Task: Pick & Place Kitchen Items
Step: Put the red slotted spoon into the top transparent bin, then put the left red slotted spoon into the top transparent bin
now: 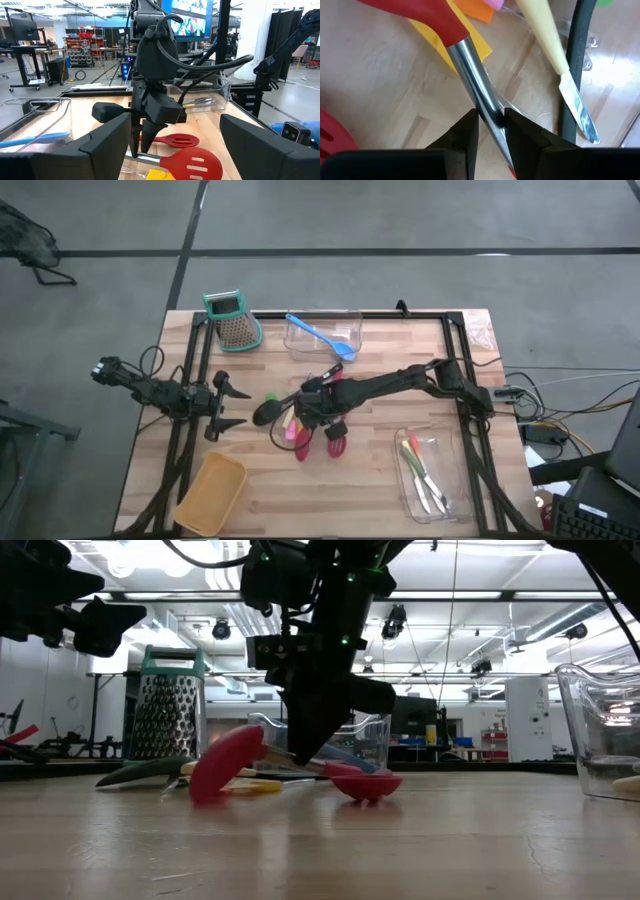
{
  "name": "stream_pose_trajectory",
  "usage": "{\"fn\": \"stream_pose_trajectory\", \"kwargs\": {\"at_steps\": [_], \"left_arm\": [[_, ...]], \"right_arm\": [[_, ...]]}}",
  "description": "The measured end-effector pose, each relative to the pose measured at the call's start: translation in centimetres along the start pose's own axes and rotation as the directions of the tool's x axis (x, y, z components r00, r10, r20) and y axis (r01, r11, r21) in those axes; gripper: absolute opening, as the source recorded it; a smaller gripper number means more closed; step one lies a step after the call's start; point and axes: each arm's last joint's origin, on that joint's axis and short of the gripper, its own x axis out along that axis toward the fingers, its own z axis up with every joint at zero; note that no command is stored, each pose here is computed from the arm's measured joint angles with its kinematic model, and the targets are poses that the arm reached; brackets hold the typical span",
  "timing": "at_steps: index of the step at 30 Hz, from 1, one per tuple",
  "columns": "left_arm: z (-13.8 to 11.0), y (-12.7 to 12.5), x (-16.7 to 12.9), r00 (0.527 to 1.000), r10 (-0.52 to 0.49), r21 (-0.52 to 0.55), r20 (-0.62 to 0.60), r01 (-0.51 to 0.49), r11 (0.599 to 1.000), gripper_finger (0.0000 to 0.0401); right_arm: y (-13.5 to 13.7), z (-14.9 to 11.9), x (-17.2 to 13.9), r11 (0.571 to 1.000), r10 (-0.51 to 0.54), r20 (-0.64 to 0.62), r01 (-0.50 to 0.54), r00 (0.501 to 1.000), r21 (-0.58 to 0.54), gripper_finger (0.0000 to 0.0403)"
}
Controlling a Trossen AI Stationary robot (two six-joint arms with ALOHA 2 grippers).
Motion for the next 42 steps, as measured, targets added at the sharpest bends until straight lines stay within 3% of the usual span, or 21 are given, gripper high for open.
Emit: {"fn": "stream_pose_trajectory", "kwargs": {"at_steps": [7,21,26,33,42], "left_arm": [[0.0,0.0,0.0,1.0,0.0,0.0,0.0,0.0,1.0,0.0312],[0.0,0.0,0.0,1.0,0.0,0.0,0.0,0.0,1.0,0.0312],[0.0,0.0,0.0,1.0,0.0,0.0,0.0,0.0,1.0,0.0312],[0.0,0.0,0.0,1.0,0.0,0.0,0.0,0.0,1.0,0.0312],[0.0,0.0,0.0,1.0,0.0,0.0,0.0,0.0,1.0,0.0312]], "right_arm": [[-0.1,0.0,0.0,0.999,0.004,0.007,-0.004,1.0,0.037,0.0092],[-0.1,0.0,-0.1,0.998,0.008,0.011,-0.009,1.0,0.058,0.001],[0.5,-0.2,0.9,0.993,0.1,0.012,-0.101,0.995,0.056,0.0008],[0.4,-0.4,0.8,0.994,0.09,-0.003,-0.09,0.996,0.056,0.0008],[-0.2,0.3,-1.7,0.997,0.047,0.026,-0.049,0.999,0.053,0.001]]}}
